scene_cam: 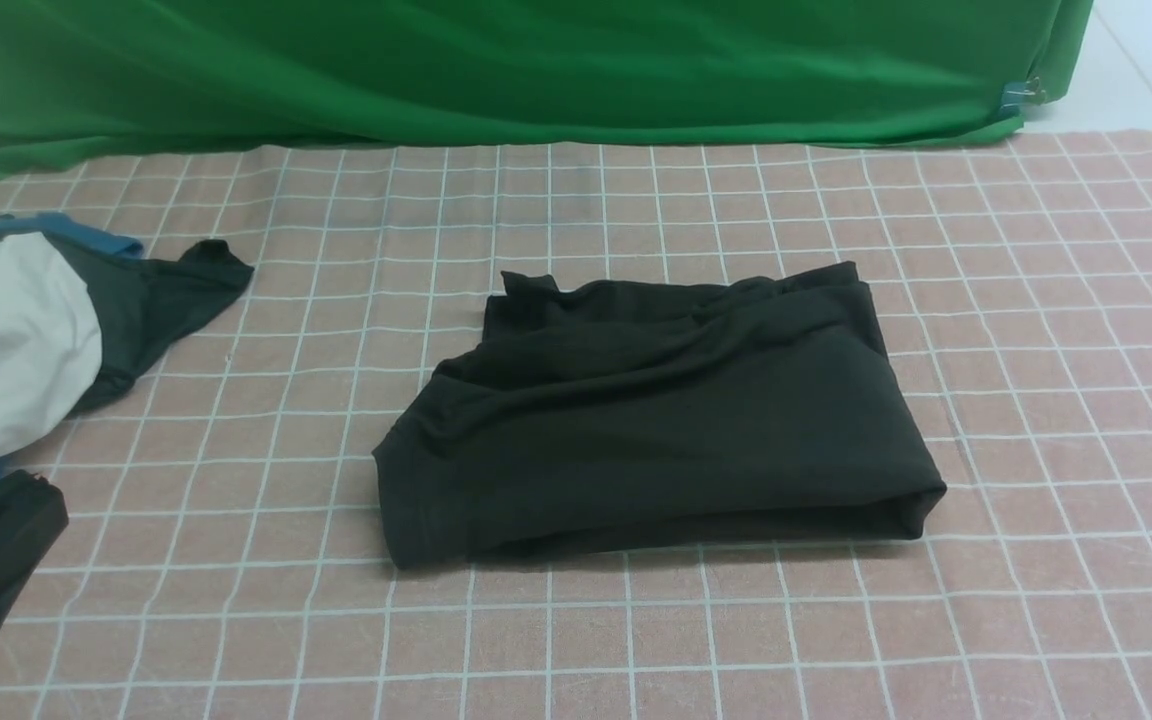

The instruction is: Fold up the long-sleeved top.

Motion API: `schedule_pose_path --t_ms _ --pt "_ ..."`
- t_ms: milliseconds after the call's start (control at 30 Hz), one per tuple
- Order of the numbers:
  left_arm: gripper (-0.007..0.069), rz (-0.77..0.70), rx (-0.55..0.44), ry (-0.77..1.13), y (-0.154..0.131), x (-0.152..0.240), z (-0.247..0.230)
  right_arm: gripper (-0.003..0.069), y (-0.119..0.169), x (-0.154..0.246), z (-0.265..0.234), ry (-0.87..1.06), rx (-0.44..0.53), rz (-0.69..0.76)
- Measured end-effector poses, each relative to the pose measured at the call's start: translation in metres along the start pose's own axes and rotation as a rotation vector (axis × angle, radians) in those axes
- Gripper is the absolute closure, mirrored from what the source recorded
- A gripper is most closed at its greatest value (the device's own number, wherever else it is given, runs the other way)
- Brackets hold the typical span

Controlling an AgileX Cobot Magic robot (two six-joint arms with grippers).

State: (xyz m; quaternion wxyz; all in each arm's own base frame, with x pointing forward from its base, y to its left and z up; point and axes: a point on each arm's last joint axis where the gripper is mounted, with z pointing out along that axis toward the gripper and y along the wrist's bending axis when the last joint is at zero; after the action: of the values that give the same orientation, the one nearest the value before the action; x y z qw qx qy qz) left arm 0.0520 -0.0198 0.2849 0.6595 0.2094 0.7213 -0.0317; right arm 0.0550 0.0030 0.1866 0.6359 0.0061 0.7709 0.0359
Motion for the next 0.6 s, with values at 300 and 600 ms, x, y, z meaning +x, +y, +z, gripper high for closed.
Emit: schedule_pose_path --t_ms 300,600 --pt "0.0606 -0.020 -0.134 -0.055 0.003 0.023 0.009 0.0539 0.000 0.000 0.000 0.000 0.000 0.002" --pt "0.0606 -0.113 -0.332 0.002 -0.001 0.086 0.009 0.0505 0.000 0.000 0.000 0.000 0.000 0.002"
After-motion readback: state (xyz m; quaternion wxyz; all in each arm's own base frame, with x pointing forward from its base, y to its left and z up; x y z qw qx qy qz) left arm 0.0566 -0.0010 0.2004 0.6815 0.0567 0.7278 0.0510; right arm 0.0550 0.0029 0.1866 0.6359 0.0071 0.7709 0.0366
